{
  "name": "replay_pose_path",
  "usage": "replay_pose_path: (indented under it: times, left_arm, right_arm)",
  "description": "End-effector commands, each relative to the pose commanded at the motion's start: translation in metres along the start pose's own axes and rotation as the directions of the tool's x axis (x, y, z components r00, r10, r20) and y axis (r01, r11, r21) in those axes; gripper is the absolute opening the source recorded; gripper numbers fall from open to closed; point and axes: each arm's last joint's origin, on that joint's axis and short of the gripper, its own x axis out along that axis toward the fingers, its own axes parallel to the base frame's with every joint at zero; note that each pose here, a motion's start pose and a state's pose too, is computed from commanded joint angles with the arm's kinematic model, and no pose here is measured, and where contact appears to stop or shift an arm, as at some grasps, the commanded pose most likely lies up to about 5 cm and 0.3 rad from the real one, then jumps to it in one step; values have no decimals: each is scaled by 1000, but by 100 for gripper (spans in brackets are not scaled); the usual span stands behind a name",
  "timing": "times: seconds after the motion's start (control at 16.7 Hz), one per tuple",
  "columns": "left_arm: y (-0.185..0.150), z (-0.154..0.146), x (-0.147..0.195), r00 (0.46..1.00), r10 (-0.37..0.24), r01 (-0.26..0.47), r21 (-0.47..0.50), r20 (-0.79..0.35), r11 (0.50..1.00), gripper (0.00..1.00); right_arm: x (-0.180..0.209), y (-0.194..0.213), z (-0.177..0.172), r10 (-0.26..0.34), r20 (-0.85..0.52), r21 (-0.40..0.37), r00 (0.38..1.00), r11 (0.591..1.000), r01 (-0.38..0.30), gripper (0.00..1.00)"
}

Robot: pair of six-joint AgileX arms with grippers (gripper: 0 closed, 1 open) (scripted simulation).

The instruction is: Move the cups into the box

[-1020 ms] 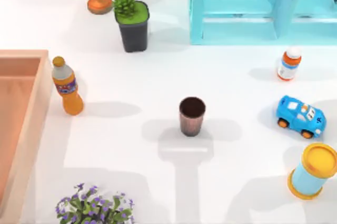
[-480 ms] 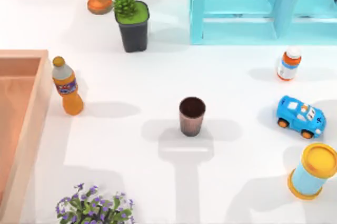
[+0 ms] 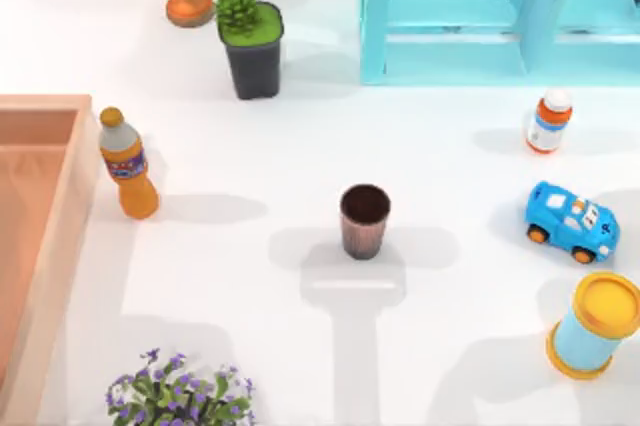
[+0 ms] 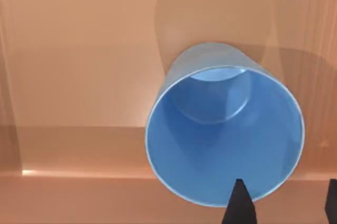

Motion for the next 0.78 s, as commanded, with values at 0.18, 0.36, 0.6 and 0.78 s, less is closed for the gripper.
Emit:
replay_pose_path:
  times: [0.18, 0.36, 0.6, 0.78]
  left_arm:
    - [0, 0, 0, 1000, 0, 0, 0, 0, 1000, 83]
    - [0, 0, 0, 1000, 0, 0, 0, 0, 1000, 100]
    - [0, 0, 0, 1000, 0, 0, 0, 0, 1000, 100]
    - [0, 0, 0, 1000, 0, 0, 0, 0, 1000, 100]
  right_arm:
    - [0, 0, 0, 0, 0, 0, 1000, 1000, 0, 100]
    - [0, 0, 0, 0, 0, 0, 1000, 1000, 0, 100]
    - [0, 0, 0, 0, 0, 0, 1000, 1000, 0, 100]
    - [0, 0, 0, 0, 0, 0, 1000, 1000, 0, 100]
